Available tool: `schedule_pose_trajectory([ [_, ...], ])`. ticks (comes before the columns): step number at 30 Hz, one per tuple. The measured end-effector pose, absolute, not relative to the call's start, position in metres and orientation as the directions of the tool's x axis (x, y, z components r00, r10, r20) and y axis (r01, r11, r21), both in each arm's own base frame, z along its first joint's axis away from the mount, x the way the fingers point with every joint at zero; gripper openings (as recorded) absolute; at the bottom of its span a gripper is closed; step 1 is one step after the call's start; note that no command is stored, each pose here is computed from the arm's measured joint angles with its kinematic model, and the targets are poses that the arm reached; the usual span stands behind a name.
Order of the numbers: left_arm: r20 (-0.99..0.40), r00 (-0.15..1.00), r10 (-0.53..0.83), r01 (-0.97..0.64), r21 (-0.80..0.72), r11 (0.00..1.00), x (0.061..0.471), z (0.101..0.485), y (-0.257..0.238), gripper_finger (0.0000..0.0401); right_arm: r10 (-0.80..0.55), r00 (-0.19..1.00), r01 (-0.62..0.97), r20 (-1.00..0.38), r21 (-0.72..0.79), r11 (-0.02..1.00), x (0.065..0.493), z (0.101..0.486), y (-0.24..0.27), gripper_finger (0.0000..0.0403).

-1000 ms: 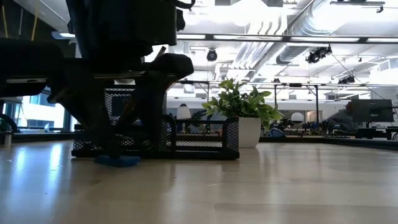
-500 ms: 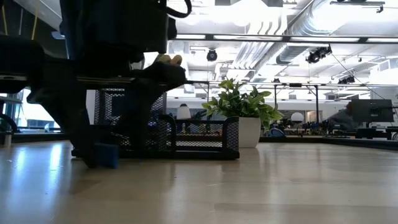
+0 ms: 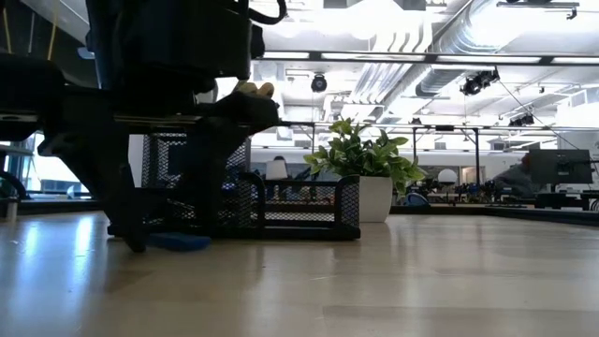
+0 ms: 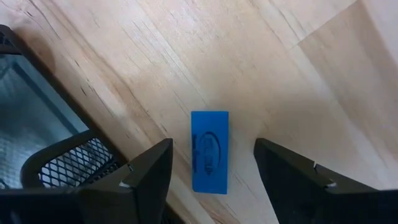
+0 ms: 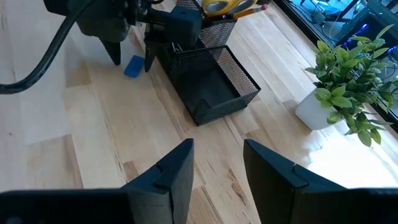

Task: Pick and place office supplies into organizer
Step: Put the blue eraser into the black desk organizer

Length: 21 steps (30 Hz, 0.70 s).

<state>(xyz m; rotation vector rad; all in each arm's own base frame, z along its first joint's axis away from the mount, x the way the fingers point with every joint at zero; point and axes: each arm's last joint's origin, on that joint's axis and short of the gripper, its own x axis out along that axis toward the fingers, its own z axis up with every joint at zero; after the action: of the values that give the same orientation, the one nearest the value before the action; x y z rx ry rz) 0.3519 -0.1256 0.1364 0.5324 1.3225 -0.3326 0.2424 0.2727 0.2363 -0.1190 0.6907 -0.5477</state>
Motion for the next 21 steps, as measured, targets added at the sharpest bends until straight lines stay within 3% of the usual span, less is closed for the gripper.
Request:
schedule_pose_trajectory([
  [6,-0.963,0.224,0.153,0.518,0.25,0.818,0.348,0.144,-0.122,0.022,-0.517,0.637,0.438,-0.572,-0.284,0.853,0.242,0.236,0.273,0.0134],
  [12,-0.931,0.314,0.185,0.476,0.323,0.818,0.354,0.159,-0.122,0.022,-0.519,0.637,0.439,-0.57,-0.285,0.852,0.243,0.236,0.272,0.0134],
  [21,-0.946,0.287,0.149,0.508,0.283,0.814,0.349,0.142,-0.121,0.022,-0.518,0.638,0.438,-0.57,-0.285,0.853,0.243,0.236,0.272,0.0134],
])
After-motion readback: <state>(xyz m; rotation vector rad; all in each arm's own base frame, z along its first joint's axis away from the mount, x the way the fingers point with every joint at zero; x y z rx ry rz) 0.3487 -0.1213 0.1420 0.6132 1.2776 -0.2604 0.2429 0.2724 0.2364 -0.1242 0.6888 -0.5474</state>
